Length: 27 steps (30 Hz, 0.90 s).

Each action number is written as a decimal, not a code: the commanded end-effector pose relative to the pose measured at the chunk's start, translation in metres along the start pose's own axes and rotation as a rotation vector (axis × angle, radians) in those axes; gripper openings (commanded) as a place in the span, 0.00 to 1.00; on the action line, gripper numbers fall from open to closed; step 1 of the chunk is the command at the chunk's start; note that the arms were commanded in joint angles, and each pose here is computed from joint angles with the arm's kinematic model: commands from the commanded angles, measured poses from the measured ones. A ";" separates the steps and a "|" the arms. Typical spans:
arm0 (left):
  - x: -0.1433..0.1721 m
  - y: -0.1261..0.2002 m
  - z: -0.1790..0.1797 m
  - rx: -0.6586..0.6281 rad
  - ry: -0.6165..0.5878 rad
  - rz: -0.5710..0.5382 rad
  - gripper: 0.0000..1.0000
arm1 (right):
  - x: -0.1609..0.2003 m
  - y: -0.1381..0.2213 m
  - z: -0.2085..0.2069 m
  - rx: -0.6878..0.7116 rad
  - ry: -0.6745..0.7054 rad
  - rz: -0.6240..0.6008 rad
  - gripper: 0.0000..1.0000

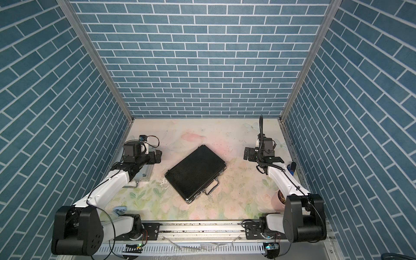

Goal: Close the poker set cases
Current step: Reset both arms

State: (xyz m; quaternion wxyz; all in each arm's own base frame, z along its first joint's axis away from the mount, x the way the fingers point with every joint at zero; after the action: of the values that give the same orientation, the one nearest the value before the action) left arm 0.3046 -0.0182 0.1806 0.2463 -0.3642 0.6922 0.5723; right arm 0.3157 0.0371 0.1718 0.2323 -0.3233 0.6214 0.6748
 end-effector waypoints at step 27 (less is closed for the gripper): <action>0.015 -0.048 0.043 -0.075 -0.031 -0.311 0.99 | 0.037 -0.045 -0.052 0.197 0.124 -0.359 0.99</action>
State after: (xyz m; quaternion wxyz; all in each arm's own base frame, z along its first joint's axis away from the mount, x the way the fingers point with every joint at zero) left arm 0.3272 0.0156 0.1260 0.3126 -0.4518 0.6095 0.5716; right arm 0.3247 -0.0108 0.1030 0.3262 -0.4139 0.6328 0.5673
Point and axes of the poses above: each gripper's point midway between its finger pads, its own y axis back along the fingers, its own z axis along the line the jaws close on, x = y × z, the point moved 7 cm from there along y, back along the fingers, and after that the axes turned 11 degrees about y, right-handed, at the moved point
